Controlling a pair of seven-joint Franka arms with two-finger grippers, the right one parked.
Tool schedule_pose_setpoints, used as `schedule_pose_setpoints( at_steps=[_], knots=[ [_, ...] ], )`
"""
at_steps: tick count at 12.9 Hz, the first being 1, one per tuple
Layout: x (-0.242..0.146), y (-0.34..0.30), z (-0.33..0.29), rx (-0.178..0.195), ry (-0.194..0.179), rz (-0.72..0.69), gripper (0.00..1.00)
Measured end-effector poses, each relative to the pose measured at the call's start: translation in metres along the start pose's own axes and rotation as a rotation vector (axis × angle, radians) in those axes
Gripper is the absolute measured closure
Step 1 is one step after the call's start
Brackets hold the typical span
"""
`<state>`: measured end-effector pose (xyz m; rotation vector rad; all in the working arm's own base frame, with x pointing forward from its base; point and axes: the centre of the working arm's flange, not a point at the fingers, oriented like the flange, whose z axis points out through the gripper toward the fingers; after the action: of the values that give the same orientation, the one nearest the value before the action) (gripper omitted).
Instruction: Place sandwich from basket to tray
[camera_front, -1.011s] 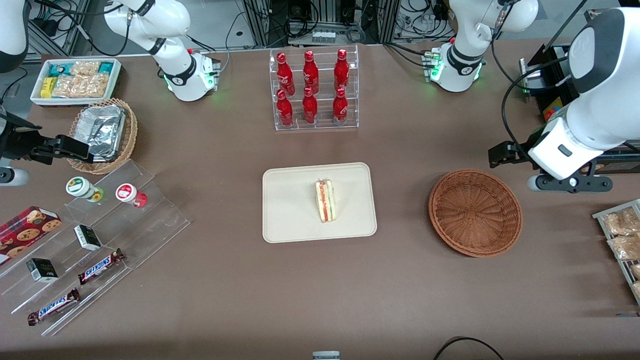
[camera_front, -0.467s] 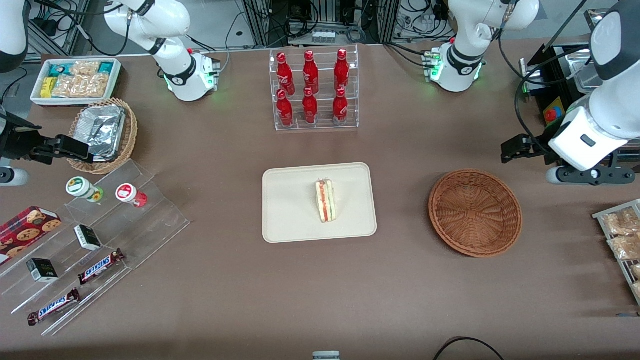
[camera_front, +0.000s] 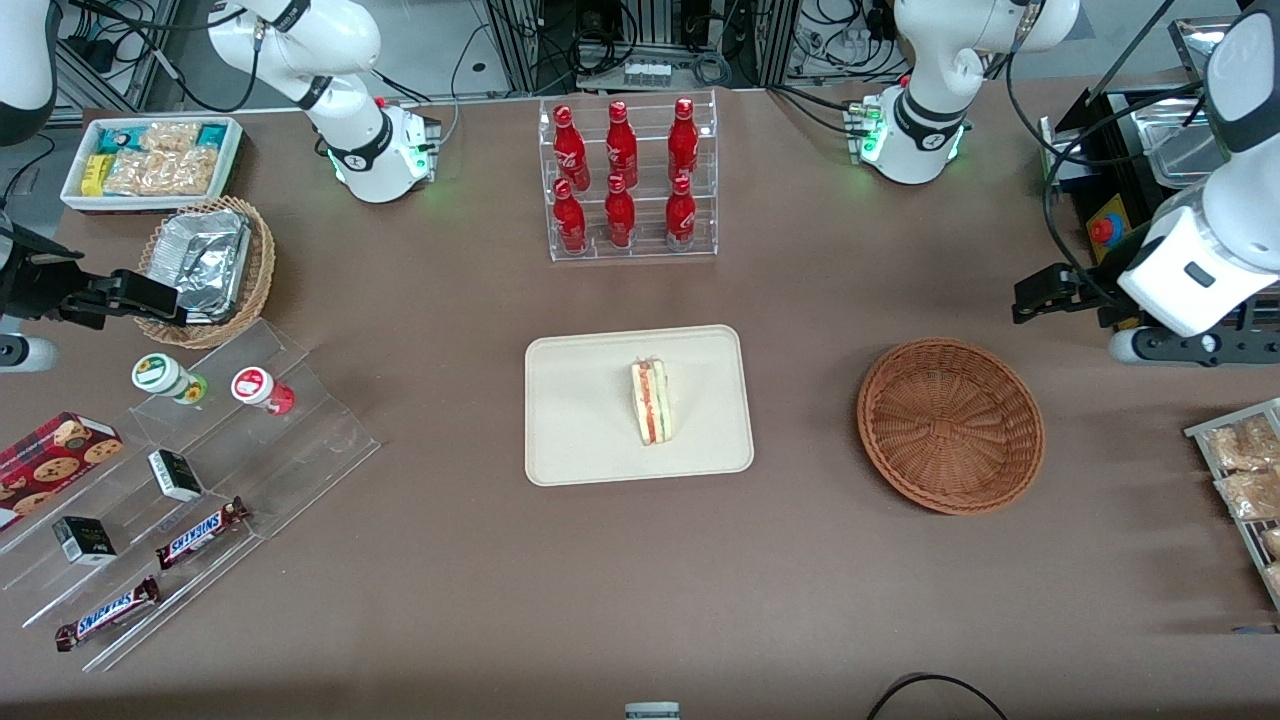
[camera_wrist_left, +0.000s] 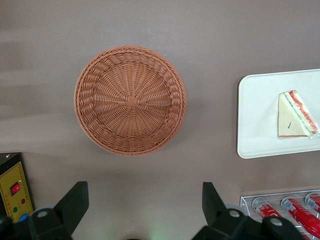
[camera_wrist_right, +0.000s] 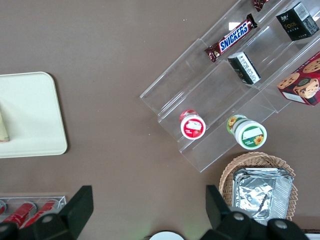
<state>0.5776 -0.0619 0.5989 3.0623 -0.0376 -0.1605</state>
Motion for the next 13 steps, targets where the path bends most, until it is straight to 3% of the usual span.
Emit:
schedule_pose_setpoints(
  at_steps=[7, 13],
  knots=[
    [-0.002, -0.018, -0.005, -0.014, 0.006, -0.021, 0.0],
    [-0.014, -0.024, -0.011, -0.005, -0.031, -0.028, 0.0]
  ],
)
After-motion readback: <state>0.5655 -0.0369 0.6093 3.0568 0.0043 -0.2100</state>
